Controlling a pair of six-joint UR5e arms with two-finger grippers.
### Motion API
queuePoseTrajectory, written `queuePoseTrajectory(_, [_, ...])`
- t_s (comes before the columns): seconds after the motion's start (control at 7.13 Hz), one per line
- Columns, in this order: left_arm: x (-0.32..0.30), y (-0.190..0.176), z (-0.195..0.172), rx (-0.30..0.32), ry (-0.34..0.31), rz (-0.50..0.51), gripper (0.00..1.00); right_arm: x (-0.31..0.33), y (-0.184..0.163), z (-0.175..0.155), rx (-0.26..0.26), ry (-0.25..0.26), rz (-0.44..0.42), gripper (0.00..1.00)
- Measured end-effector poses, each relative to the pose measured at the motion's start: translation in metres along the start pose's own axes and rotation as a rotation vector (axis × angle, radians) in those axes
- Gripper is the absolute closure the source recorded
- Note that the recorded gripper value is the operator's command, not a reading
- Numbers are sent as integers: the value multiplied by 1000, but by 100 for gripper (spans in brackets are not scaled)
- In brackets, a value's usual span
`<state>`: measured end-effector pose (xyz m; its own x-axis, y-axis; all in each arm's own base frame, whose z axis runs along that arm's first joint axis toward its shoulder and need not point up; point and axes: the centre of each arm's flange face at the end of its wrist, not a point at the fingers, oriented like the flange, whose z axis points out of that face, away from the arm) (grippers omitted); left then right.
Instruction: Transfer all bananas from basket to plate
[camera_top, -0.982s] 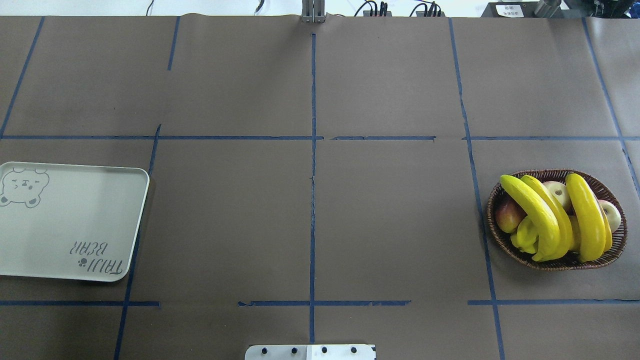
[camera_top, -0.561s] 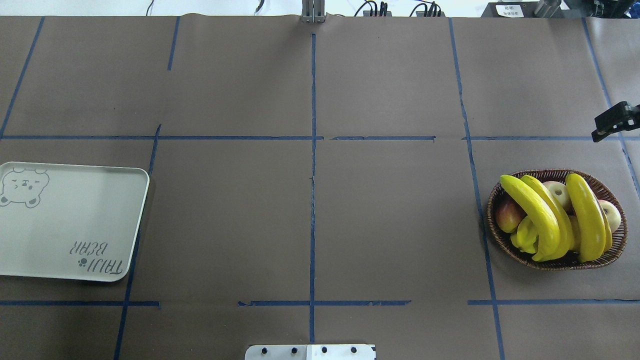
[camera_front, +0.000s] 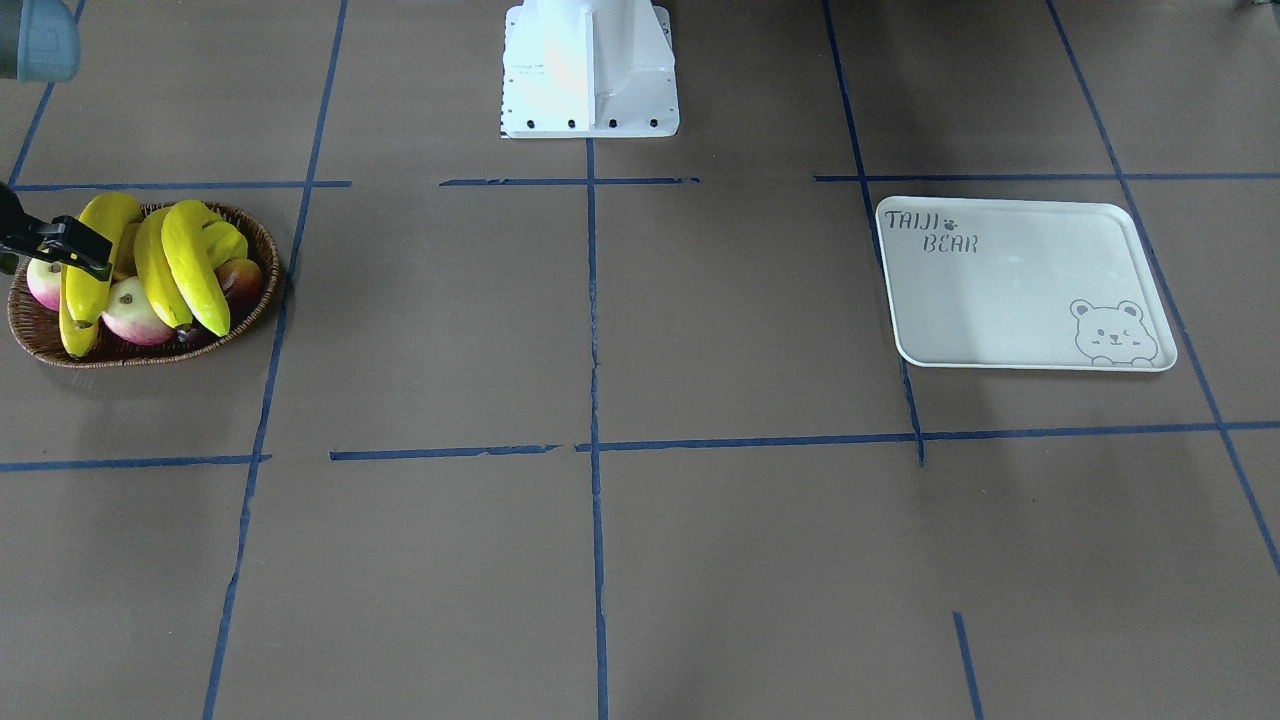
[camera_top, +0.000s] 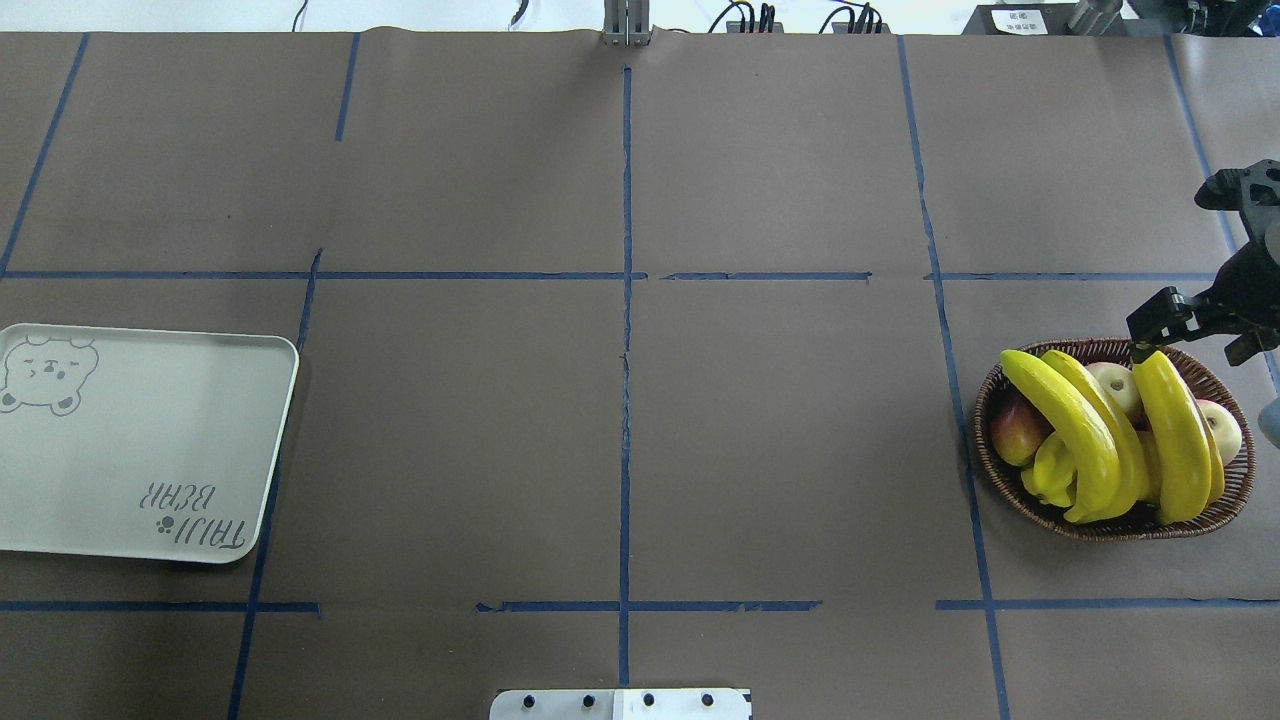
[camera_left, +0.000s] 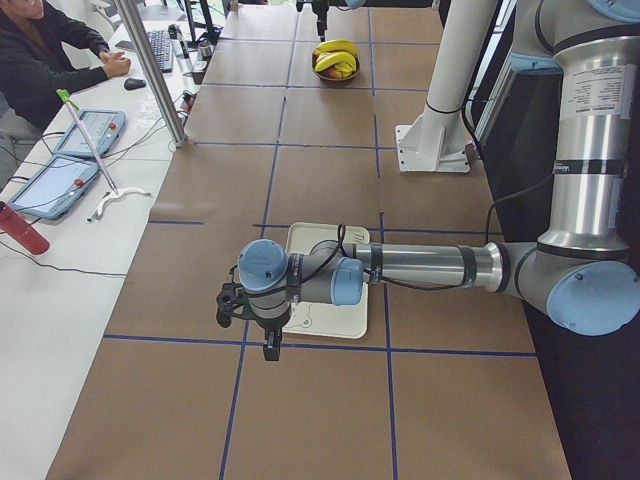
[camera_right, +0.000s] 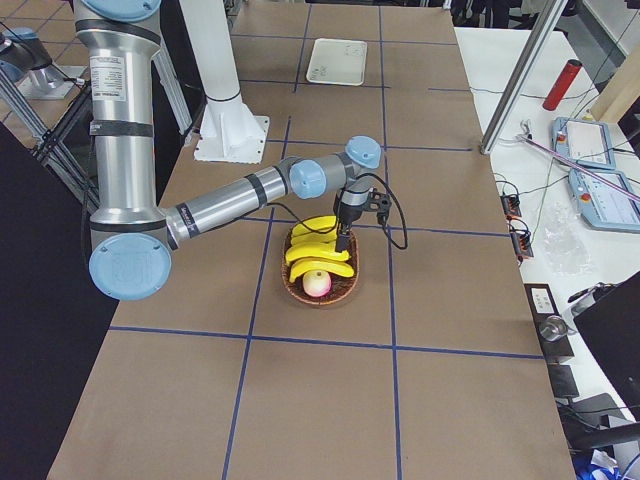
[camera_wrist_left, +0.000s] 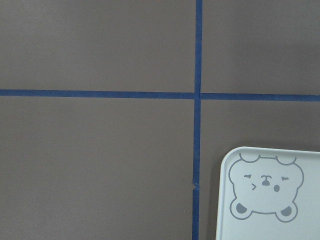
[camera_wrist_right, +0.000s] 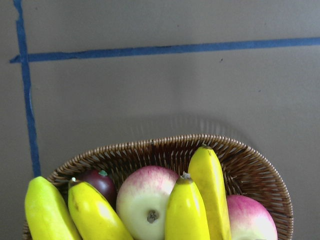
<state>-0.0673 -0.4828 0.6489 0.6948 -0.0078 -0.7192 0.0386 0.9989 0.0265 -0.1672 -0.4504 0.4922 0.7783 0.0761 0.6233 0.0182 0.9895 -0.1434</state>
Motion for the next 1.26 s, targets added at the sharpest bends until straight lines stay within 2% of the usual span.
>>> queuePoseTrajectory(0.56, [5,-1,-4,9,0,9,0,-12,11,24,-16,60,-42,2])
queuePoseTrajectory(0.84, [6,-1,-6,12,0,12,0,-14,12,29,-10,85,-54,18])
queuePoseTrajectory(1.26, [8,-1,-8,15,1,16,0,-15,17,39,-23,106,-64,20])
